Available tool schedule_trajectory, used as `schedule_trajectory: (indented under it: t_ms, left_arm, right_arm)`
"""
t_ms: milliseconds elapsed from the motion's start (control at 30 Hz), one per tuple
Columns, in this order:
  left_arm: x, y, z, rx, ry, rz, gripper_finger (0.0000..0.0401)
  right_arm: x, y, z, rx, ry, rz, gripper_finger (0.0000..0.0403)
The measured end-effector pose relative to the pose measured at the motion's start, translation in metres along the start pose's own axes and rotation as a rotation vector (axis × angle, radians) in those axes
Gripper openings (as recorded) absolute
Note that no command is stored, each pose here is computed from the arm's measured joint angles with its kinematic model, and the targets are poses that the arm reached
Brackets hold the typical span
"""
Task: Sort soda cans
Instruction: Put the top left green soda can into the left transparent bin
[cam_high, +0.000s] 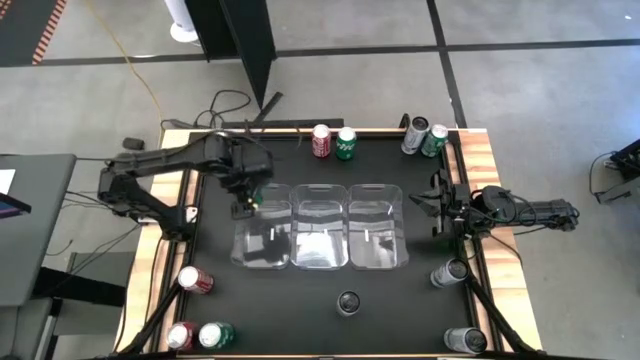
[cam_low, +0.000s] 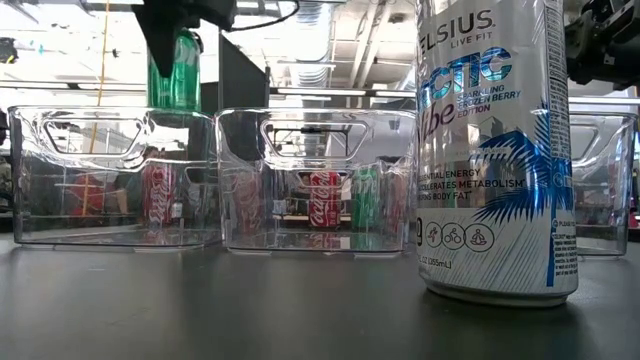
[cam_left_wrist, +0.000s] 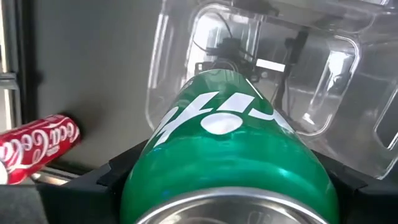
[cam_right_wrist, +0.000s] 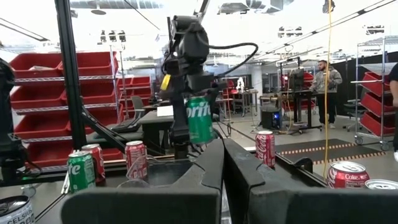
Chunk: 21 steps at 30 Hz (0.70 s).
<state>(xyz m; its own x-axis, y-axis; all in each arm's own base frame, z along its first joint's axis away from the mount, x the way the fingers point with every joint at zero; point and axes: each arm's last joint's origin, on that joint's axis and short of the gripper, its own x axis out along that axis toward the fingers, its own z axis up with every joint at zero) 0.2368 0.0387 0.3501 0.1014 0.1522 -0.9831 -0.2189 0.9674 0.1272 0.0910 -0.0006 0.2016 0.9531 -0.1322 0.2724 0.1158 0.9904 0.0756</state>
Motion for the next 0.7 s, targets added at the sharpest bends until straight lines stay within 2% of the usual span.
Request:
schedule_trajectory:
  t_ms: [333, 500, 700]
  left_arm:
    - [0.038, -0.012, 0.029, -0.041, 0.091, -0.016, 0.0300]
    - [0.060, -0.011, 0.014, -0.105, 0.145, -0.004, 0.0300]
    - [0.069, -0.011, 0.001, -0.163, 0.002, -0.024, 0.0300]
  right_arm:
    - [0.000, 0.001, 0.000, 0.012, 0.004, 0.010, 0.0029]
    - [0.000, 0.003, -0.002, 0.031, 0.020, 0.030, 0.0029]
    - [0.000, 0.003, -0.002, 0.031, 0.021, 0.033, 0.0029]
